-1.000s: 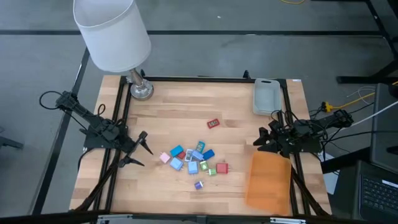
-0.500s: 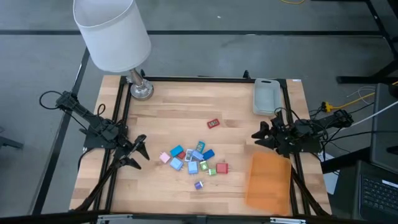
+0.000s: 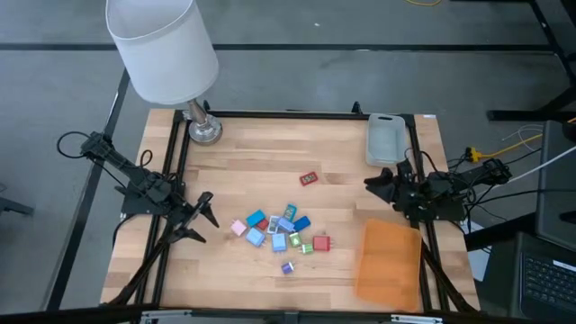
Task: Pick & Place Office items
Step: Put the top red digital clock into the gray bin
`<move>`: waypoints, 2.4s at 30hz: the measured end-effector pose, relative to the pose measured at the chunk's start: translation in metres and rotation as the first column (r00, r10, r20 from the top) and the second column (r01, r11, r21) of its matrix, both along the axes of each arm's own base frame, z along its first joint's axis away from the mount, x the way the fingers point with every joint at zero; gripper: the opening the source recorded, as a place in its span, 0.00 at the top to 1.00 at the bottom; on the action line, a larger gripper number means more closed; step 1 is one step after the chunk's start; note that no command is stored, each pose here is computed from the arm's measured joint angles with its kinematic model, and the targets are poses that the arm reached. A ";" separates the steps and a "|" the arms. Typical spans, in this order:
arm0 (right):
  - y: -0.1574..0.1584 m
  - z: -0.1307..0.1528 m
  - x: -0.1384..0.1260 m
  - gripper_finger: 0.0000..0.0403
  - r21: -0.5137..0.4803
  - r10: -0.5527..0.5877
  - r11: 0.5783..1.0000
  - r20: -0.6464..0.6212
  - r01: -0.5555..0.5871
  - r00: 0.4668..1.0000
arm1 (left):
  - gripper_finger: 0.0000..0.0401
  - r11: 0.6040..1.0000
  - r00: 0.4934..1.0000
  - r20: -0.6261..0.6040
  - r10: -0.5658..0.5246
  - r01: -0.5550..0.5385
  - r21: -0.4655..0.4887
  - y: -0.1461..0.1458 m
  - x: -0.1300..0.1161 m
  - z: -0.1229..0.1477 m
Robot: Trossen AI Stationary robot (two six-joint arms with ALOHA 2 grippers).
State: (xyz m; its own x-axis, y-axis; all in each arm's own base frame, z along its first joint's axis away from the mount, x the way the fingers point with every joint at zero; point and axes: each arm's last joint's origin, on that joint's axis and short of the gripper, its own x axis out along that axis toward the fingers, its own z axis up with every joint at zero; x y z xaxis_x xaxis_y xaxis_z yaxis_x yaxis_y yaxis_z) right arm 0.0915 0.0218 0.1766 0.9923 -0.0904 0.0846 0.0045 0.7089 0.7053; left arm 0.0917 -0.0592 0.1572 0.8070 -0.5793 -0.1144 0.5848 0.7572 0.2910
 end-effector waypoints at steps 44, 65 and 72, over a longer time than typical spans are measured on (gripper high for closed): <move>-0.010 0.016 -0.003 0.45 -0.380 -0.274 0.876 0.111 0.296 0.955 | 0.30 0.529 0.662 -0.183 0.726 -0.709 -0.465 0.034 0.012 0.014; -0.008 0.024 0.021 0.45 -0.513 -0.233 0.809 0.170 0.288 0.958 | 0.33 0.601 0.628 -0.226 0.745 -0.778 -0.181 0.056 0.072 0.037; -0.009 0.022 0.037 0.45 -0.567 -0.283 0.767 0.119 0.299 0.952 | 0.33 0.600 0.606 -0.185 0.774 -0.795 -0.096 0.068 0.116 0.040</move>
State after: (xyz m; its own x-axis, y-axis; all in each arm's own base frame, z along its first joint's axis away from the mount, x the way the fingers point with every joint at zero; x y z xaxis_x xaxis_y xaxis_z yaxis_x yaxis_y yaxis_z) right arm 0.1288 0.0129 0.1982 0.9232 -0.3018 0.2381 0.2655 0.9485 0.1730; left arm 0.2075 0.0091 0.1971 0.9453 0.2536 -0.2052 -0.2366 0.9660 0.1038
